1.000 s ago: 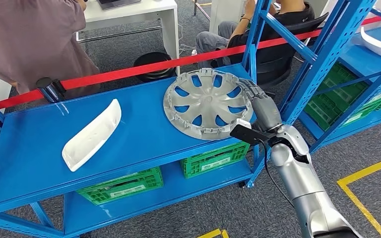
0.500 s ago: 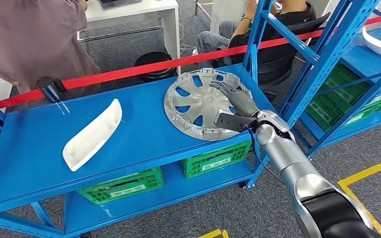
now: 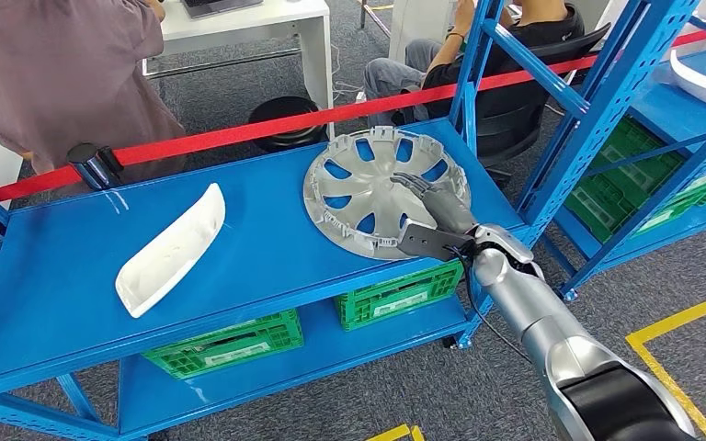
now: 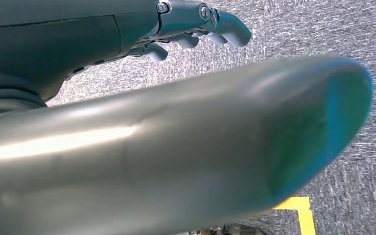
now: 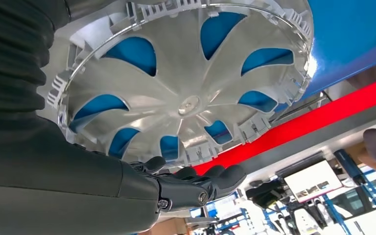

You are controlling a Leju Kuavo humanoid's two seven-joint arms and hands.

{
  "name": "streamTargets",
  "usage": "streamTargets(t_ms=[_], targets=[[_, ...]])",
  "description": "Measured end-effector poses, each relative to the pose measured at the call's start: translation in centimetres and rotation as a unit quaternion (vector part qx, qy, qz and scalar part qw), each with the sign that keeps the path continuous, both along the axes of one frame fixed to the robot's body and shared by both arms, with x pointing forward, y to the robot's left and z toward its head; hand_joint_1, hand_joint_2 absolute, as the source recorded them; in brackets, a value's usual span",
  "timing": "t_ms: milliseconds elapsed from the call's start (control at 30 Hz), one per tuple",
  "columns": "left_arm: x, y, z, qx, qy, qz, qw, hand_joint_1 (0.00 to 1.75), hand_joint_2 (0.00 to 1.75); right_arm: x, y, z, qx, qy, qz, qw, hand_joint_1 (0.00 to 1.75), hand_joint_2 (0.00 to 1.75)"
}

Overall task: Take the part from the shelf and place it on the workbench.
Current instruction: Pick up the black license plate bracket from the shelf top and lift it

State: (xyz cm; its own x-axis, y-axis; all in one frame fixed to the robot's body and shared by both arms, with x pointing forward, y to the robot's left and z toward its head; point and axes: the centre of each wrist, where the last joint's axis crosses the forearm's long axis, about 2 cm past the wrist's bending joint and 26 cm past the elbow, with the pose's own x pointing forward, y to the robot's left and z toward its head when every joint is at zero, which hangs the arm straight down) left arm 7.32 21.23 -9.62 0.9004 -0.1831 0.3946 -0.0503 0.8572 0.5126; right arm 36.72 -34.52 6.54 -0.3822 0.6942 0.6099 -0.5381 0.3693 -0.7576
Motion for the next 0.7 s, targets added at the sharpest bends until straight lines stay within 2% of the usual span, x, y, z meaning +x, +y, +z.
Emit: streamTargets(t_ms=[500, 700], targets=[[2.0, 0.2, 0.4, -0.002, -0.027, 0.008, 1.000, 0.00, 0.00, -0.1, 2.2, -0.6, 0.011, 0.013, -0.004, 1.000, 0.00, 1.75], [2.0, 0.3, 0.3, -0.009, -0.019, 0.047, 0.999, 0.00, 0.00, -0.6, 2.4, -1.3, 0.009, 0.040, 0.002, 0.999, 0.00, 1.75]])
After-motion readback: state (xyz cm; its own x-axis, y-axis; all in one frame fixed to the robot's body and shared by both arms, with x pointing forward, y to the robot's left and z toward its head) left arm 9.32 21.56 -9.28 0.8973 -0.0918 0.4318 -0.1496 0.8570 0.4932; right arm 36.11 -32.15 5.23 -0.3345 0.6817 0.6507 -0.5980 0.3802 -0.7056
